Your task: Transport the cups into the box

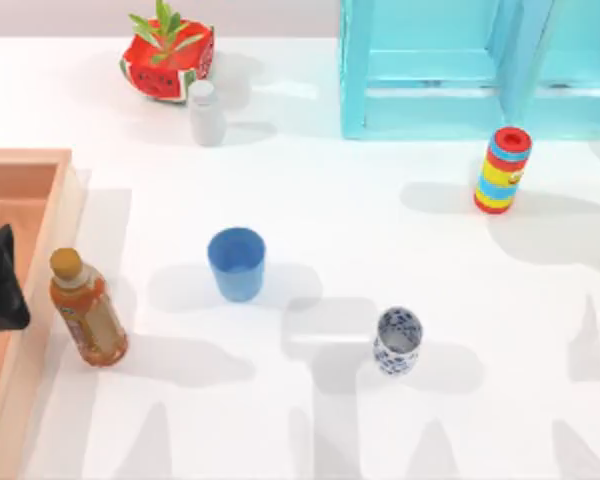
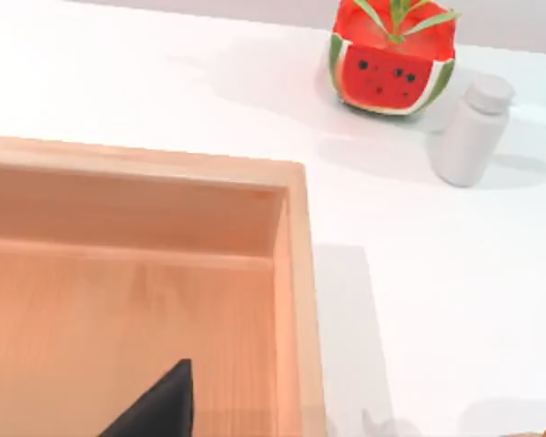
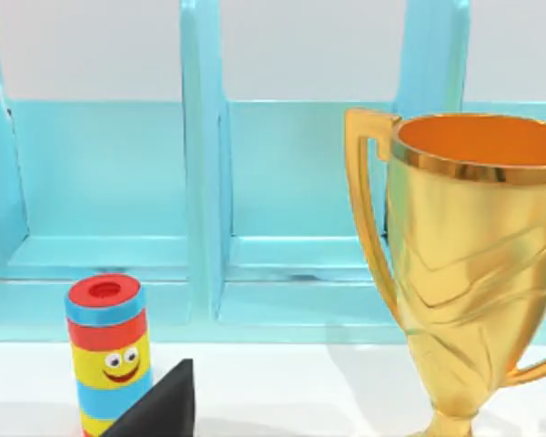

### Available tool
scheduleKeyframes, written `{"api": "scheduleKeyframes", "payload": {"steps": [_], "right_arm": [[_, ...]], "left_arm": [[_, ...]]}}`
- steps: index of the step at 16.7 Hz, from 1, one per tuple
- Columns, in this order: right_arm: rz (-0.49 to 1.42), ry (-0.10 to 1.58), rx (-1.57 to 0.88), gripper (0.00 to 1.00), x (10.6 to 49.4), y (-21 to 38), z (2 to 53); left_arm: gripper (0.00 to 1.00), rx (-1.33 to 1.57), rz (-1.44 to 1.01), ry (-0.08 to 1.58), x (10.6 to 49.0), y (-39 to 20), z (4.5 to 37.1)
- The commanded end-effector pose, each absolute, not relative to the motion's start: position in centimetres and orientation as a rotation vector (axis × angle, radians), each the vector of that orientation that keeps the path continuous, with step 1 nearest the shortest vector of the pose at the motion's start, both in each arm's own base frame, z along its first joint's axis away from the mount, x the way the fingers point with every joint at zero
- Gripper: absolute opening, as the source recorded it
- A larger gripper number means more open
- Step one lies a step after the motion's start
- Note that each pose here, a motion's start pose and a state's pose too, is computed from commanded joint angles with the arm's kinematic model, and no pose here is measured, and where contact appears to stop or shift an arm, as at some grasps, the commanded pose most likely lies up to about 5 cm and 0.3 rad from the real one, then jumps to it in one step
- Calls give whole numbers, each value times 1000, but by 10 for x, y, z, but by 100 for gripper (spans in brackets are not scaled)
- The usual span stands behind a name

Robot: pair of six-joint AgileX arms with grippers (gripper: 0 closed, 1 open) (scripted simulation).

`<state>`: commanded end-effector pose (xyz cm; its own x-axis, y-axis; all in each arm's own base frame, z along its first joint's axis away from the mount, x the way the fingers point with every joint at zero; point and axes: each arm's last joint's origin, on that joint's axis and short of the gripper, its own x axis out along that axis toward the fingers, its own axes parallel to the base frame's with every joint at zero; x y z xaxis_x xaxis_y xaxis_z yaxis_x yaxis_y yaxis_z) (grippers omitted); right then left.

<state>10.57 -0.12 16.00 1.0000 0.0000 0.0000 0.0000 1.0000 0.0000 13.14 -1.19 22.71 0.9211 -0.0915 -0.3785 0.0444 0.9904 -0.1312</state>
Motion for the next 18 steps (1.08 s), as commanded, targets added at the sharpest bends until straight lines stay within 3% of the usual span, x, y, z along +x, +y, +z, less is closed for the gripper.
{"api": "scheduleKeyframes", "payload": {"steps": [8, 13, 18], "right_arm": [[0, 0, 0, 100, 106, -1, 160], [0, 0, 0, 100, 106, -1, 160], [0, 0, 0, 100, 106, -1, 160]], "left_arm": [[100, -162, -76, 1045, 237, -61, 276], [100, -97, -38, 1368, 311, -126, 269], [100, -20, -14, 1527, 354, -197, 248]]}}
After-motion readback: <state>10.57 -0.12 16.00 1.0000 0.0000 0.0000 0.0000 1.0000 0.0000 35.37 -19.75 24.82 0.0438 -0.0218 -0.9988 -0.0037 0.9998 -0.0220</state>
